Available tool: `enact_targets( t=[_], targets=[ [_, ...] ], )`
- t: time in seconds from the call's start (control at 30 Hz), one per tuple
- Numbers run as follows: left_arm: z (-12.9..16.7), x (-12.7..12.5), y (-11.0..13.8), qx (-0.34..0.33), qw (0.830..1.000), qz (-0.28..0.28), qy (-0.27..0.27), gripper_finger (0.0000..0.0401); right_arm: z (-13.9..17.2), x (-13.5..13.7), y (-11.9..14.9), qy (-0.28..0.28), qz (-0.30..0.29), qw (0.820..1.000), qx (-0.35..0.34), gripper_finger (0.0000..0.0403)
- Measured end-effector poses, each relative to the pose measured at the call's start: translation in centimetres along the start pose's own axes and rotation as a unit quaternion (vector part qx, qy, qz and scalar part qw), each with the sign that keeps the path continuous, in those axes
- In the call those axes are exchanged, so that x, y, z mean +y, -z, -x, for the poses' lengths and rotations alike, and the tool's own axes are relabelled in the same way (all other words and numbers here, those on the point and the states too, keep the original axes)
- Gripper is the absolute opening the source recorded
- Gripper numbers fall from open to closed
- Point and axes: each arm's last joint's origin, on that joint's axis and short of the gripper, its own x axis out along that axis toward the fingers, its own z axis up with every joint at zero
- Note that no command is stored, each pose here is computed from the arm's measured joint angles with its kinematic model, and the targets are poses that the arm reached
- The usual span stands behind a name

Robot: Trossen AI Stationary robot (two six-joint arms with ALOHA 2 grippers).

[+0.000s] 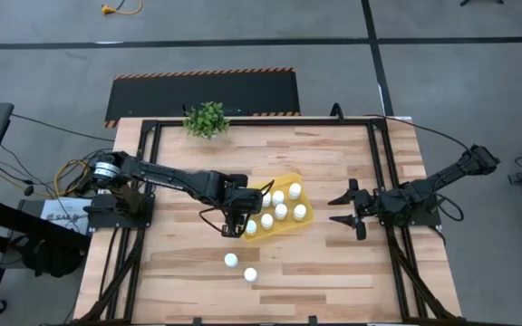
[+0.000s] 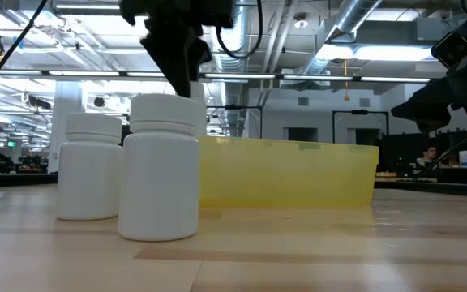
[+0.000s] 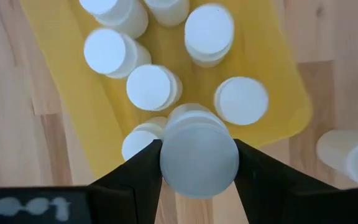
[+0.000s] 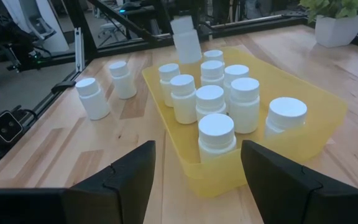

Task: Pick and place pill bottles into a basket
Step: Put the white pill bottle into the yellow bin

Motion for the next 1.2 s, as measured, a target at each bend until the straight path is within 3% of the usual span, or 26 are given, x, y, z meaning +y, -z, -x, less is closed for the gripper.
enact_targets(
  t=[0.27,1.2],
  targets=[
    [-1.7,-0.1,-0.4,0.01,1.0,-0.007,0.004,0.0165,0.0,0.0,0.0,0.0,0.0,1.0,0.0,0.023],
    [-2.8,-0.4,-0.5,0.022,1.0,-0.011,0.017,0.0165,0.0,0.0,0.0,0.0,0.0,1.0,0.0,0.023]
  ],
)
